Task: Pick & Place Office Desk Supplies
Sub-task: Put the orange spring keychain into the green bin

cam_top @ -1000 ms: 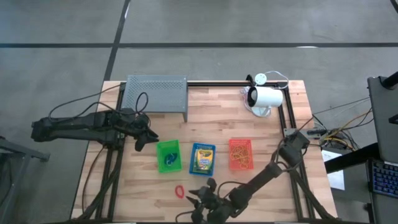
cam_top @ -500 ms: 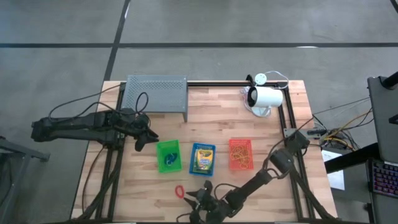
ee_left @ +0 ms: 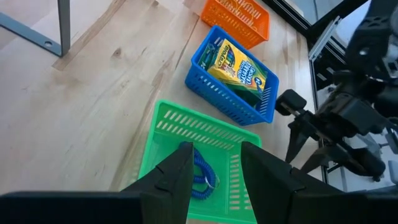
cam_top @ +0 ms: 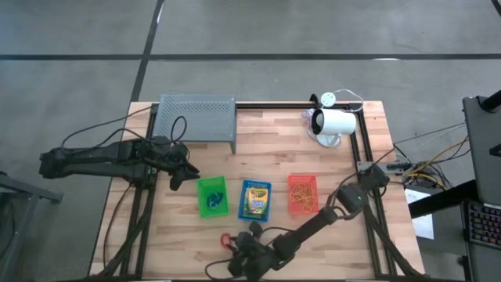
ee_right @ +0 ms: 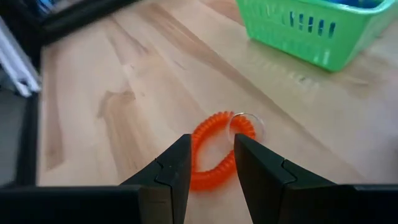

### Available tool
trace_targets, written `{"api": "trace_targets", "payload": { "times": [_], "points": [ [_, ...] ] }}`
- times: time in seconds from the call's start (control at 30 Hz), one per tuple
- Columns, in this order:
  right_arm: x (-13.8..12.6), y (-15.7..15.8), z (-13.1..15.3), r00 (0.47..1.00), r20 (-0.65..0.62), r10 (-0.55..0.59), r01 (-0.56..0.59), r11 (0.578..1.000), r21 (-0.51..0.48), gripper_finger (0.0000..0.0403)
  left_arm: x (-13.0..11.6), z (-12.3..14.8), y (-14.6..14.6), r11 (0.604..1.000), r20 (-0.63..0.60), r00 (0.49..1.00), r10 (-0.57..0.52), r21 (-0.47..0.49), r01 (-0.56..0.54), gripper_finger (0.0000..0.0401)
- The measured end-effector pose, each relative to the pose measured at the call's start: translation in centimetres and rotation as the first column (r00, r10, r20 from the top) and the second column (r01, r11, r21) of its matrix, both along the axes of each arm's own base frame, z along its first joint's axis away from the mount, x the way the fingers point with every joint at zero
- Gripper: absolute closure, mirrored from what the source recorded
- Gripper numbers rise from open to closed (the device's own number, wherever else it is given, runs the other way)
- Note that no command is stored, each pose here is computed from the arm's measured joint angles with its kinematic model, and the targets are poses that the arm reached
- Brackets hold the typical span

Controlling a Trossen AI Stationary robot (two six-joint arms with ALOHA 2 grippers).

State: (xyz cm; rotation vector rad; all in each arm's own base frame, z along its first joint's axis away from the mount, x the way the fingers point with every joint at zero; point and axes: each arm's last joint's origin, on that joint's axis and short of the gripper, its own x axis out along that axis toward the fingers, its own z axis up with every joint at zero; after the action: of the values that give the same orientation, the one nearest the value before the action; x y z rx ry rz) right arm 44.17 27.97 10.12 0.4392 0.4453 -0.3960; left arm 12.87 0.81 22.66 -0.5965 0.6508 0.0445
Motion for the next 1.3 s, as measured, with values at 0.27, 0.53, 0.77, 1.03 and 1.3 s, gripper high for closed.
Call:
{"api": "trace_targets", "payload": {
  "times": [0.27, 0.53, 0.77, 1.03, 1.3],
  "points": [
    [0.7, 0.1, 3.2, 0.995, -0.078, -0.057, 0.058, 0.998, 0.013, 0.0282, 0.0, 0.0, 0.0, 1.0, 0.0, 1.0, 0.0, 0.0, 0.0, 0.0263],
    [0.8, -0.4, 1.5, 0.99, -0.135, -0.048, 0.063, 0.992, 0.11, 0.0282, 0.0, 0.0, 0.0, 1.0, 0.0, 1.0, 0.0, 0.0, 0.0, 0.0263],
    [1.0, -0.4, -0.2, 0.987, -0.148, -0.059, 0.077, 0.99, 0.12, 0.0282, 0.0, 0.0, 0.0, 1.0, -0.003, 1.0, 0.0, 0.0, 0.0, 0.0263],
    [1.1, -0.6, -0.4, 0.986, -0.144, -0.084, 0.105, 0.984, 0.146, 0.0282, 0.0, 0.0, 0.0, 1.0, -0.003, 1.0, -0.005, 0.006, 0.005, 0.0263],
    [1.3, -0.8, -0.4, 0.985, -0.15, -0.089, 0.115, 0.979, 0.171, 0.0296, 0.0, 0.0, 0.0, 1.0, -0.004, 1.0, -0.005, 0.006, 0.005, 0.0263]
  ]
}}
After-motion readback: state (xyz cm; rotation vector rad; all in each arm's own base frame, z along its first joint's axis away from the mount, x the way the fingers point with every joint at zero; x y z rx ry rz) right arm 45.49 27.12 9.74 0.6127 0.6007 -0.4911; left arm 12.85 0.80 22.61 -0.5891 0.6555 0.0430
